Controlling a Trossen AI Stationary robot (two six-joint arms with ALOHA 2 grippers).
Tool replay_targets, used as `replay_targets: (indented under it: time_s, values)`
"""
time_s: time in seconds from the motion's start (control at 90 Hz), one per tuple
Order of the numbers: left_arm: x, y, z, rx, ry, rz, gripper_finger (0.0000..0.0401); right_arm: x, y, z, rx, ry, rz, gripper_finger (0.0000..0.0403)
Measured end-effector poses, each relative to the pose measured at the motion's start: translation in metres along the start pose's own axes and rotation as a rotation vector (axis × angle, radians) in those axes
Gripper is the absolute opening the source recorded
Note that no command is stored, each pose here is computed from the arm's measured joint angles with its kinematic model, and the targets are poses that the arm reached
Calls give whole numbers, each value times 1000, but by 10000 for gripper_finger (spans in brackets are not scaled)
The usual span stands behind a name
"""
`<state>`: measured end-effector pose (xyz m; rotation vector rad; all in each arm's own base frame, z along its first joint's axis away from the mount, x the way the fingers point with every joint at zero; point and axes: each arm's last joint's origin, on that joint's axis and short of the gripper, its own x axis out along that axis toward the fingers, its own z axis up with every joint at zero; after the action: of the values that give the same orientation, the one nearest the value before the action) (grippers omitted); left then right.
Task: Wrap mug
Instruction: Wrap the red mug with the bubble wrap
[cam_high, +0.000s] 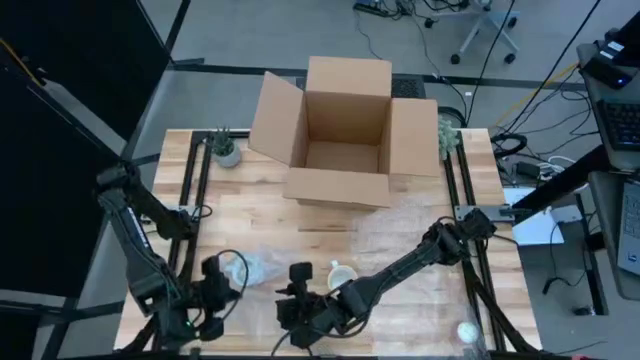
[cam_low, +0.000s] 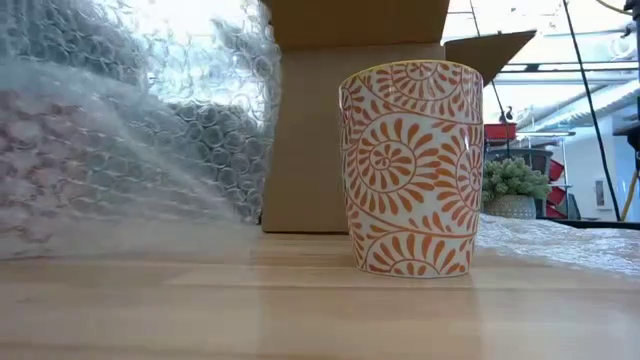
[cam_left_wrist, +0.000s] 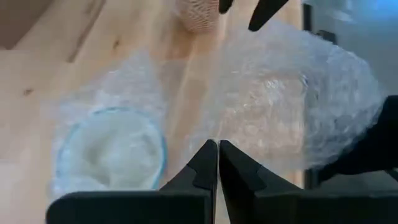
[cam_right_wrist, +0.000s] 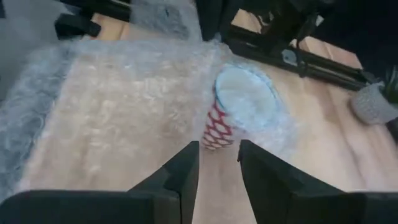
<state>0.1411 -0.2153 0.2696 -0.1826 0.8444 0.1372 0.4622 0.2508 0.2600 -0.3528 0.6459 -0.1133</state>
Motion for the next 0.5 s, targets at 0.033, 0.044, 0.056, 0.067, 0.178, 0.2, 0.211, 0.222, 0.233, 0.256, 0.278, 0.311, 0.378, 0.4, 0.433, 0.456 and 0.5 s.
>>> replay_targets:
  time_s: [0.033,0.044,0.056,0.067,0.178,0.2,0.211,0.222,0.233,0.256,0.278,0.311,0.378,0.4,0.433,0.456,0.5]
  values:
    - [1,0,1,-5,-8,2,2,0,0,-1,-22,9,0,102]
    - [1,0,1,-6,-11,4,2,0,0,-2,-30,13,0,102]
    - [1,0,1,-7,-12,6,2,-1,0,-2,-39,17,0,102]
    - [1,1,2,-7,-14,8,2,-1,1,-2,-46,21,0,102]
    - [2,2,3,-9,-40,24,2,-7,-2,-1,-55,33,3,102]
    - [2,2,3,-9,-48,27,2,-11,-3,1,-43,25,4,102]
    - [2,2,3,-9,-52,29,2,-13,-4,2,-37,20,6,102]
    - [2,2,3,-9,-56,31,2,-15,-4,3,-32,17,7,102]
    - [2,2,4,-9,-60,33,2,-16,-5,4,-28,14,7,102]
    - [2,2,4,-9,-68,39,2,-20,-6,6,-24,6,11,102]
    - [3,3,4,-10,-73,46,2,-24,-7,8,-18,-2,16,102]
    - [3,4,5,-19,-76,56,2,-30,-7,11,-11,-12,32,102]
    - [4,8,5,-29,-75,87,2,-42,-6,15,21,-27,108,102]
    - [4,9,5,-29,-73,97,2,-46,-5,16,37,-30,141,102]
    - [4,11,5,-22,-72,113,2,-51,-4,19,70,-35,202,102]
    - [4,12,4,-15,-70,122,2,-54,-3,20,94,-41,247,102]
    - [5,14,4,-7,-65,138,2,-57,0,24,139,-60,342,102]
